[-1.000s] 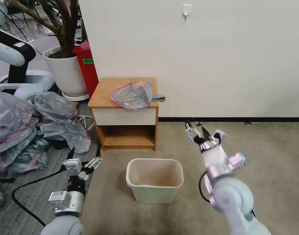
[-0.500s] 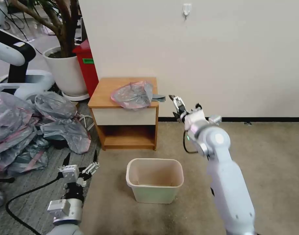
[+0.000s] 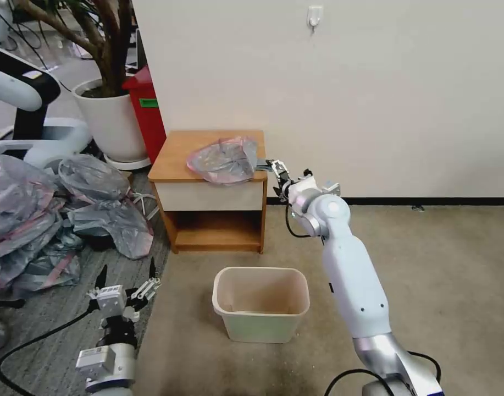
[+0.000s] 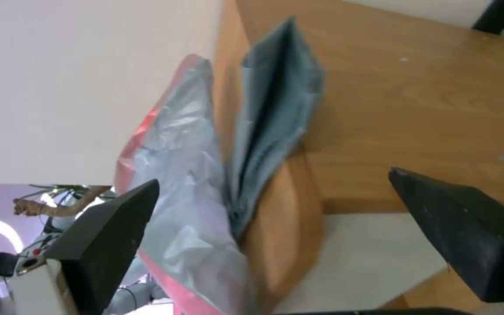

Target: Pick up the garbage bag from the table and place it over the trash can.

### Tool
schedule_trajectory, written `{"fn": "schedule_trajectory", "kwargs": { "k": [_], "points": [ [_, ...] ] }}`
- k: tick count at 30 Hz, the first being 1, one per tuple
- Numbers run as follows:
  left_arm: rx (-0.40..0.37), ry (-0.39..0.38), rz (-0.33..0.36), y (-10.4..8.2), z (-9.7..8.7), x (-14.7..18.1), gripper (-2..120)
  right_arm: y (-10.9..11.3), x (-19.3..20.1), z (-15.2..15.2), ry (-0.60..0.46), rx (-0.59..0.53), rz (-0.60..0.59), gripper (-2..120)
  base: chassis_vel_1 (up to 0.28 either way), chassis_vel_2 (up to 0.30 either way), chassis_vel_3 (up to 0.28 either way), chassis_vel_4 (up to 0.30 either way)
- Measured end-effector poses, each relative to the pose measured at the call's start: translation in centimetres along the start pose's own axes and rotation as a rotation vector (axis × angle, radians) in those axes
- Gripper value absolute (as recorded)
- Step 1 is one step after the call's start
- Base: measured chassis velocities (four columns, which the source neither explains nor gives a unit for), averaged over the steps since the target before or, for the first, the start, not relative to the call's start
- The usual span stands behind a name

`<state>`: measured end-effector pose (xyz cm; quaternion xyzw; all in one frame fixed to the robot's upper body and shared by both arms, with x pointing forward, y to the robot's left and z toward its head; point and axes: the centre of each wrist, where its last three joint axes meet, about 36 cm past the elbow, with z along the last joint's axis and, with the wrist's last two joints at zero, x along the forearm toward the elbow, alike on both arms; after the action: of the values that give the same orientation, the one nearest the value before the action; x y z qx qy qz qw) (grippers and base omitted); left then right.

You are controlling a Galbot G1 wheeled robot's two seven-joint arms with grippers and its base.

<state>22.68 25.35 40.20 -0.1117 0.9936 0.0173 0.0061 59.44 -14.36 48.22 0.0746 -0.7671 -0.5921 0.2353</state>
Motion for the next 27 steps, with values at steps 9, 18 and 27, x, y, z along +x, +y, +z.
{"fn": "schedule_trajectory", "kwargs": {
  "k": [9, 18, 27],
  "points": [
    [0.000, 0.000, -0.018, -0.2, 0.0, 0.5, 100, 1.2, -1.3, -0.3, -0.025, 0.025, -0.022, 100, 0.000, 0.000, 0.000, 0.000],
    [-0.010, -0.004, -0.030, 0.2, -0.1, 0.7, 100, 1.7, -2.2, -0.6, -0.047, 0.041, -0.025, 100, 0.000, 0.000, 0.000, 0.000],
    [-0.010, -0.006, -0.039, 0.2, -0.1, 0.8, 100, 1.8, -3.0, -0.3, -0.058, 0.051, -0.021, 96, 0.000, 0.000, 0.000, 0.000]
  ]
}}
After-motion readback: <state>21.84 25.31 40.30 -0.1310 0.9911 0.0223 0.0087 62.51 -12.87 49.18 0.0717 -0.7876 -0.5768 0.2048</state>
